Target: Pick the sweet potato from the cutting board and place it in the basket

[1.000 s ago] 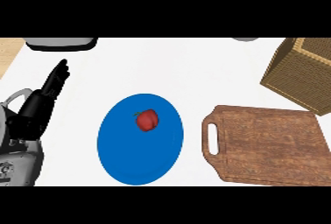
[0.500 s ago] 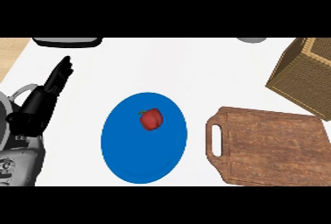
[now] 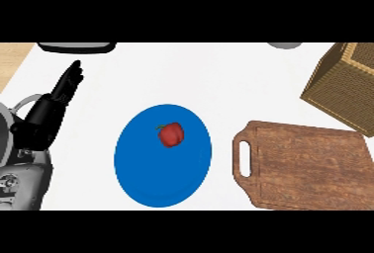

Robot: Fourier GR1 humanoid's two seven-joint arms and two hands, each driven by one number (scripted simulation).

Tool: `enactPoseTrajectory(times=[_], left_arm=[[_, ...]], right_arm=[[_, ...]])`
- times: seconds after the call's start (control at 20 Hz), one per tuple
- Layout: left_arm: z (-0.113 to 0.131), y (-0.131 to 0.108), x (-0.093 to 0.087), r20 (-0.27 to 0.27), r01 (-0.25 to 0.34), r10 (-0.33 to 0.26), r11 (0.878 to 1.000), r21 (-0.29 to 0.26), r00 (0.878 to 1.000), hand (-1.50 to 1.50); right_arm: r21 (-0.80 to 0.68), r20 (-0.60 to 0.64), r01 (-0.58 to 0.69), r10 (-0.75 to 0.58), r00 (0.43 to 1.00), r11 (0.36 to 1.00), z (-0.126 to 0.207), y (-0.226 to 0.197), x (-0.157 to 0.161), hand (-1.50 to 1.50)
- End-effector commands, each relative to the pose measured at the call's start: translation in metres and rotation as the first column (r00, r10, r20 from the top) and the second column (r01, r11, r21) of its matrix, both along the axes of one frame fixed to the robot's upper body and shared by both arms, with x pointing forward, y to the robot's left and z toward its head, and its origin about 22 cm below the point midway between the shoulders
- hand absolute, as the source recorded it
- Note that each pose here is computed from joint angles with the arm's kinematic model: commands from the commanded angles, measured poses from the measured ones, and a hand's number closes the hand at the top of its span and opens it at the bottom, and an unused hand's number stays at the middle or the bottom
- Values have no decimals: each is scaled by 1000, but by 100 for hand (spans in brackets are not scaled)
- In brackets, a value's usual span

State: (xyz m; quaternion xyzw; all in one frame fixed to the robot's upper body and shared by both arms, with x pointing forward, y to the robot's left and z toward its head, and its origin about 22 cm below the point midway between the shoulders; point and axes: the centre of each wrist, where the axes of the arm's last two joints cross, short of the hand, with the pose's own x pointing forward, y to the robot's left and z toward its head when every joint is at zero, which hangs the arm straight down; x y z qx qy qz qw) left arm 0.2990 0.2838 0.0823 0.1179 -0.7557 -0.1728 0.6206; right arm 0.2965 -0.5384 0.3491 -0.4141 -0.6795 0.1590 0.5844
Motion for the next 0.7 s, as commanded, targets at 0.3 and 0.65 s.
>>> enactPoseTrajectory(times=[0.3,0.65], left_arm=[[-8,-2,3,3,-10,10,1000,2,1000,0],[4,-6,-4,4,20,-20,1000,4,1000,0]], right_arm=[[5,-191,-55,55,980,998,-14,65,72,150],[-29,-366,1,-11,930,1000,-20,67,81,150]])
